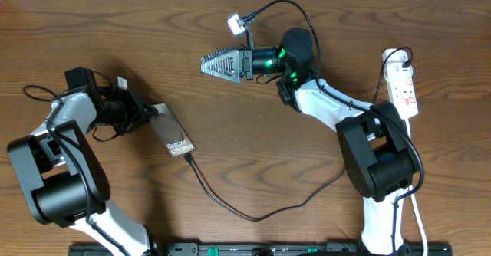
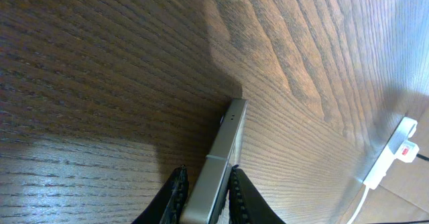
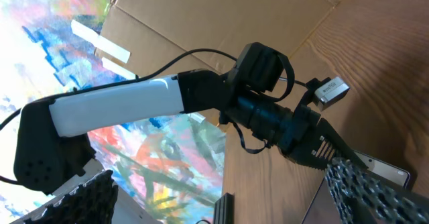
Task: Plug charger to phone and switch on socket
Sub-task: 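Lay the phone flat on the table and open the left gripper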
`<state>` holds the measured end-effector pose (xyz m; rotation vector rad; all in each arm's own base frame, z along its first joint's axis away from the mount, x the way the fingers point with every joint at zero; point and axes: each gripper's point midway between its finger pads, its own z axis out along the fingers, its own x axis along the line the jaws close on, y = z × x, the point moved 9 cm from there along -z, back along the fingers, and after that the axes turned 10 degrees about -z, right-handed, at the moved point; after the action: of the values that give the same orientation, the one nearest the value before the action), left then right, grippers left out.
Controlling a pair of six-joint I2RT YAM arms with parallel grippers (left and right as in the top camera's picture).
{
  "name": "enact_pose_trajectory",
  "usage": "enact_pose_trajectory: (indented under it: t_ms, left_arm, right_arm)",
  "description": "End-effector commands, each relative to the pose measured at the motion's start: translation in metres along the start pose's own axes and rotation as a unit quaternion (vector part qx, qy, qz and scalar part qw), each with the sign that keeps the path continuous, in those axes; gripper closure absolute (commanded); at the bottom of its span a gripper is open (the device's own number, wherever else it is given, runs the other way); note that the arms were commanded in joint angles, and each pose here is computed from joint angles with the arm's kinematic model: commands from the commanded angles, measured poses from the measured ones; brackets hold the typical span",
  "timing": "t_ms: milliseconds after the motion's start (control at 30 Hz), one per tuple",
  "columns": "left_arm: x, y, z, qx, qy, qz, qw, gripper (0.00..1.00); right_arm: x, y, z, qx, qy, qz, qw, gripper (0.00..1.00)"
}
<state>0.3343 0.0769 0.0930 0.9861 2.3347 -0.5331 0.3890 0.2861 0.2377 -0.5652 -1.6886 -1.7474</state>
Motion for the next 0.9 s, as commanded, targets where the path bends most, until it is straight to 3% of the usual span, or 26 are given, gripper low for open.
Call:
enact_pose_trajectory:
  t_ms: [0,333,467,867]
  left_arm:
    - [0.0016,-0.0034,0.0027,0.011,-0.003,0.001,1.000,0.83]
    - [0.0027,-0.0045,0.0027,0.014,0.002,-0.002,1.000,0.83]
    - [0.0027,-0.0046,0.0027,0.014,0.002,-0.002,1.000,0.70]
    - [0.0028,-0.0046,0.0027,0.014,0.002,-0.002,1.000,0.69]
  right_arm:
    - [-0.0005,0.0044,-0.0027,-0.002,0.000,-0.015,1.000,0.01]
    - [-0.0005,0.0044,-0.0027,-0.002,0.000,-0.015,1.000,0.01]
    - [-0.0005,0.0044,-0.0027,-0.002,0.000,-0.014,1.000,0.01]
    - [-0.0005,0.0044,-0.0027,-0.002,0.000,-0.015,1.000,0.01]
